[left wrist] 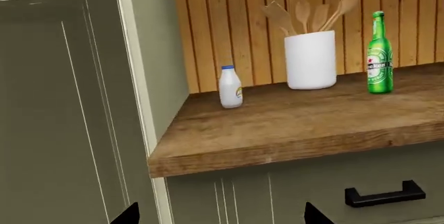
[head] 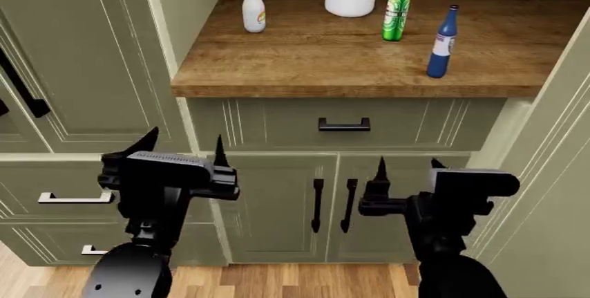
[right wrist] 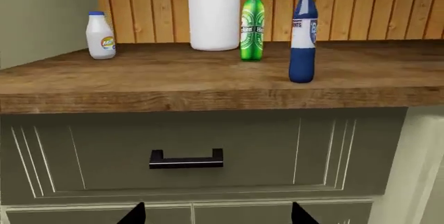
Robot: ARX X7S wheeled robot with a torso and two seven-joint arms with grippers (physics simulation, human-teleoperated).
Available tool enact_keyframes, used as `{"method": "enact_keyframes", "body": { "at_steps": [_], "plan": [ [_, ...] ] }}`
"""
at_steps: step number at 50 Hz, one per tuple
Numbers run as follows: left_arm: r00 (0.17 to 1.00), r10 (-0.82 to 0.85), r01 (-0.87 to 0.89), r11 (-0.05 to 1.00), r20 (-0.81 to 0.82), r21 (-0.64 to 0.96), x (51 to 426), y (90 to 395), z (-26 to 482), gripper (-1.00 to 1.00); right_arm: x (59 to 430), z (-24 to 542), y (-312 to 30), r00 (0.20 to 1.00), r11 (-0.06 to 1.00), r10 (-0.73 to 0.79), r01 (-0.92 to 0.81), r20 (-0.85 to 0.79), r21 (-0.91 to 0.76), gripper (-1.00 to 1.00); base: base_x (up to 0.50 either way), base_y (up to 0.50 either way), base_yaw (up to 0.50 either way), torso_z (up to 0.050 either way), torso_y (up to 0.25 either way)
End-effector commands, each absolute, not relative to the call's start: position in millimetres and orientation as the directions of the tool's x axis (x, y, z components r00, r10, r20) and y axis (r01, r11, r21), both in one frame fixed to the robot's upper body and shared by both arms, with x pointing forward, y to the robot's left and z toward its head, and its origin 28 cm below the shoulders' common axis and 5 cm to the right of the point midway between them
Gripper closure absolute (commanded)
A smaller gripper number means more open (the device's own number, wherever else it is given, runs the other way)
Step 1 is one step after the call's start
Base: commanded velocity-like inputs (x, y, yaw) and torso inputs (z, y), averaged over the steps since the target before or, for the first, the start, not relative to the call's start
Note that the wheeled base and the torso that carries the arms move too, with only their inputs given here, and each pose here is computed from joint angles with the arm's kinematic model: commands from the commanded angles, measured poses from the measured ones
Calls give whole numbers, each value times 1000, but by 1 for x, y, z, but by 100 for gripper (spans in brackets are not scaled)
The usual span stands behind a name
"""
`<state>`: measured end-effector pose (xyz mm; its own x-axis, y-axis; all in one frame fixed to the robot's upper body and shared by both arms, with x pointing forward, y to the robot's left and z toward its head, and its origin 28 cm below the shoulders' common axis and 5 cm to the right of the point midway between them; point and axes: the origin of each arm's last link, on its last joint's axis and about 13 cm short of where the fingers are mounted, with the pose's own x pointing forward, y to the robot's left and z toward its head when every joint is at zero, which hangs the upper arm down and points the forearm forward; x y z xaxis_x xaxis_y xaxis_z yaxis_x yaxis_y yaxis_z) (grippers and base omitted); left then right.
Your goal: Move the drinks to the dining counter.
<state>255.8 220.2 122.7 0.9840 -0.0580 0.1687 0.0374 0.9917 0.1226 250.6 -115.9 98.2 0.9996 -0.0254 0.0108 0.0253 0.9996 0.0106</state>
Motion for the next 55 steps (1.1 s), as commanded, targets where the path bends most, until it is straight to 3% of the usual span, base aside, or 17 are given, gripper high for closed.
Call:
{"method": "enact_keyframes", "body": {
  "at_steps": [1,4,11,13,18,33,37,42,55],
  "plan": [
    [968,-81,43,986,236,162,289,229,213,-100,273,177,-134,998,998,-51,50,23,47,-100,0,0,0,0,0],
    [983,-77,58,991,168,118,304,232,245,-100,273,218,-136,996,996,-79,76,48,49,-100,0,0,0,0,0],
    [960,-92,56,988,264,140,301,235,322,-100,265,301,-142,993,997,-38,31,108,68,-100,0,0,0,0,0],
    [953,-83,19,976,292,217,296,233,333,-100,261,317,-142,990,996,-13,1,141,85,-100,0,0,0,0,0],
    [946,-77,0,972,316,237,293,232,354,-100,245,355,-140,976,998,-54,50,212,24,-100,0,0,0,0,0],
    [942,-79,4,975,327,224,295,230,355,-100,237,359,-137,967,999,-30,23,254,29,-100,289,-218,0,0,0],
    [939,-83,8,976,333,220,295,234,353,-100,236,366,-130,969,999,-1,13,248,-46,-100,462,-221,0,0,0],
    [942,-76,6,978,328,209,296,237,350,-100,236,364,-128,968,994,5,24,251,-111,-100,196,0,0,0,0],
    [943,-80,8,976,323,218,296,236,349,-100,235,363,-131,968,997,-7,25,249,-69,-100,463,157,0,0,0]
  ]
}}
